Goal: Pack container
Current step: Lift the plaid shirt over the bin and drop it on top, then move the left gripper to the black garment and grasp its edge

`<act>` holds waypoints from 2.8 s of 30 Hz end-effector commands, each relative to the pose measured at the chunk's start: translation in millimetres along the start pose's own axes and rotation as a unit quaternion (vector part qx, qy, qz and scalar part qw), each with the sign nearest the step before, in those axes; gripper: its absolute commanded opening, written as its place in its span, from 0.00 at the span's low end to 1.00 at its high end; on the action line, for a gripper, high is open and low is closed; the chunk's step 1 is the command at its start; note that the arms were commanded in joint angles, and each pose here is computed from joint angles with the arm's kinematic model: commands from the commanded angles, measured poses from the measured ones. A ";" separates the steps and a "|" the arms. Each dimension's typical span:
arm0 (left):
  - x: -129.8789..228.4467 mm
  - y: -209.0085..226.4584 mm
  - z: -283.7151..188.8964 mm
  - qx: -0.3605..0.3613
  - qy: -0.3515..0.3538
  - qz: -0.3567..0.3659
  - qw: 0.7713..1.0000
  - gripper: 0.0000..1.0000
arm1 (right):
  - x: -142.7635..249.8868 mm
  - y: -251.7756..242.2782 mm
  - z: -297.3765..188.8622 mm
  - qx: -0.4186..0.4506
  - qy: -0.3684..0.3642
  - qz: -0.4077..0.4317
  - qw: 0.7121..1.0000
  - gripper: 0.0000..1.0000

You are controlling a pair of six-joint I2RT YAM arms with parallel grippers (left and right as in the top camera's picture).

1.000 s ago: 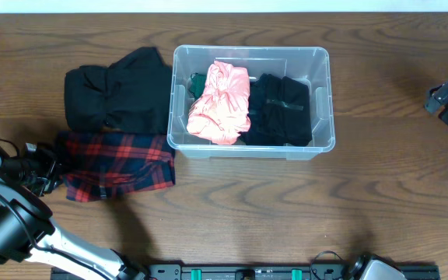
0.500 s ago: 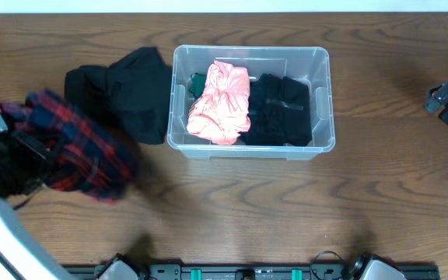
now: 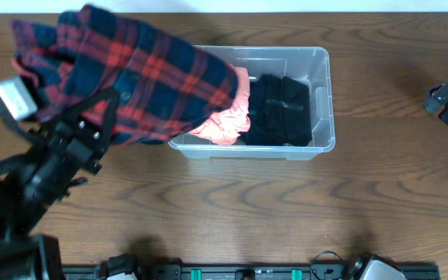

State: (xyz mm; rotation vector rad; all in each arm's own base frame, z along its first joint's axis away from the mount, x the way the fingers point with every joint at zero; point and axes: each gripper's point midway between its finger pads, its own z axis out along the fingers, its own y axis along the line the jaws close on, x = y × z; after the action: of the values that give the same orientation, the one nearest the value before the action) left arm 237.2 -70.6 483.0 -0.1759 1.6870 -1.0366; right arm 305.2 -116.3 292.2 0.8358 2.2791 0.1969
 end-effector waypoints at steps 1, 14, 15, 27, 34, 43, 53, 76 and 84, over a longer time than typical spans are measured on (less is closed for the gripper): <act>-5.7 13.9 39.8 -0.007 0.010 -0.089 0.996 0.06 | -2.2 -0.8 -4.1 0.000 -0.007 -0.004 1.000 0.99; 132.2 47.3 247.9 -0.034 0.152 -0.196 0.968 0.06 | -2.1 -0.8 -4.1 0.000 -0.007 -0.005 1.000 0.99; 144.2 51.7 255.9 -0.043 0.158 -0.201 0.966 0.06 | -2.1 -0.8 -4.1 0.000 -0.007 -0.005 1.000 0.99; 229.0 136.9 260.5 -0.228 0.215 -0.161 0.936 0.06 | -2.2 -0.9 -4.1 0.000 -0.007 -0.004 1.000 0.99; 231.1 189.6 224.4 -0.322 0.255 -0.077 0.909 0.78 | -2.1 -0.8 -4.1 0.000 -0.007 -0.005 1.000 0.99; 173.2 237.4 149.2 -0.394 0.279 -0.022 0.875 0.95 | -2.1 -0.7 -4.1 0.000 -0.007 -0.005 1.000 0.99; 83.1 330.9 29.4 -0.496 0.209 -0.129 0.833 0.98 | -2.1 -0.8 -4.1 0.000 -0.007 -0.005 1.000 0.99; 106.1 514.6 -7.7 -0.377 0.207 -0.283 0.857 0.98 | -2.2 -0.9 -4.1 0.000 -0.007 -0.004 1.000 0.99; 116.2 525.6 15.0 -0.340 0.212 -0.275 0.874 0.99 | -2.1 -0.7 -4.1 0.000 -0.007 -0.005 1.000 0.99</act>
State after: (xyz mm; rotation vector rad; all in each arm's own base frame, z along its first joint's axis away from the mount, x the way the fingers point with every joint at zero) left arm 392.7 179.9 27.9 -1.0680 2.4565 -0.8192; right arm 305.2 -116.3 292.2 0.8358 2.2791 0.1969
